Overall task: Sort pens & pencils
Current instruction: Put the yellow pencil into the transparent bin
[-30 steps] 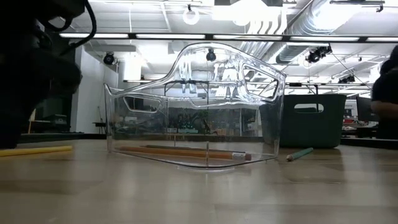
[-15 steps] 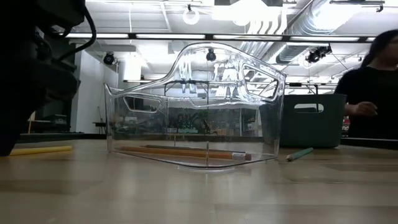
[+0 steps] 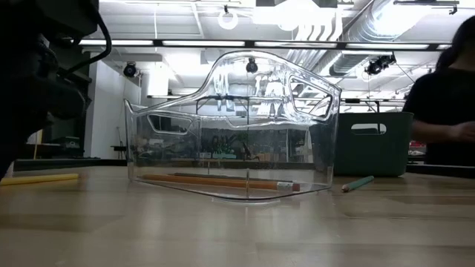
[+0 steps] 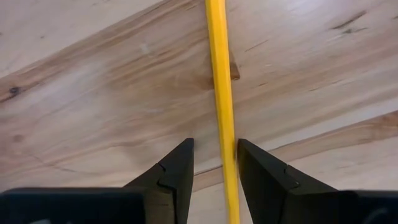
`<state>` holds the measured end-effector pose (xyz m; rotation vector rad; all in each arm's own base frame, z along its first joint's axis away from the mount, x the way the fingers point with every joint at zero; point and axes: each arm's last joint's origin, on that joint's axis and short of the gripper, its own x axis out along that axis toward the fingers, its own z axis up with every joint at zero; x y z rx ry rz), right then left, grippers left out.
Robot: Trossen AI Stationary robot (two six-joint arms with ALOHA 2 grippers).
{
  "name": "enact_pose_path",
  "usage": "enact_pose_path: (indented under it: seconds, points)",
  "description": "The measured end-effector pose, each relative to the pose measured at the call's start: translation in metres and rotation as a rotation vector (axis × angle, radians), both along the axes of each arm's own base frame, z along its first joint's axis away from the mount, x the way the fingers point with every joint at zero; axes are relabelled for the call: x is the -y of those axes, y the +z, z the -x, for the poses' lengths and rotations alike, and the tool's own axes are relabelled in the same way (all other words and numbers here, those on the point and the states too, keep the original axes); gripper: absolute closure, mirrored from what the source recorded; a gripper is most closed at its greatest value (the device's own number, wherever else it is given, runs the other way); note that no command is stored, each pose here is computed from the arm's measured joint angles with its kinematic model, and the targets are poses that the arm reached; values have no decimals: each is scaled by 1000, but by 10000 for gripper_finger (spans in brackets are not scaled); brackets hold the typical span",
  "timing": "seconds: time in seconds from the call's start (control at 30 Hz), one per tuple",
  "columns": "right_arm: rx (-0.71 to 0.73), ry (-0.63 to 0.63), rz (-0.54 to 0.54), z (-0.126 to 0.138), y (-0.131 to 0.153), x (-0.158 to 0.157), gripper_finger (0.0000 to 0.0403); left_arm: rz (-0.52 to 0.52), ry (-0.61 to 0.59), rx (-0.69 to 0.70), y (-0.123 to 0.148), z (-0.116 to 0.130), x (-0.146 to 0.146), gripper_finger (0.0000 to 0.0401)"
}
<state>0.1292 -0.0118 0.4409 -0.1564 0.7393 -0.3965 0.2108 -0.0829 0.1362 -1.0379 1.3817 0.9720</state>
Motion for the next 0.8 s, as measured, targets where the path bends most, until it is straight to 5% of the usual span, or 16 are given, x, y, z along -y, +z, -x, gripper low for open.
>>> enact_pose_path:
  seconds: [0.27, 0.63, 0.8]
  points:
    - [-2, 3, 3, 0, 0, 0, 327, 7, 1, 19, 0, -2, 1, 293]
    - [-2, 3, 3, 0, 0, 0, 327, 14, 3, 6, -4, -4, 2, 384]
    - [-2, 3, 3, 0, 0, 0, 327, 14, 3, 5, -4, -4, 2, 390]
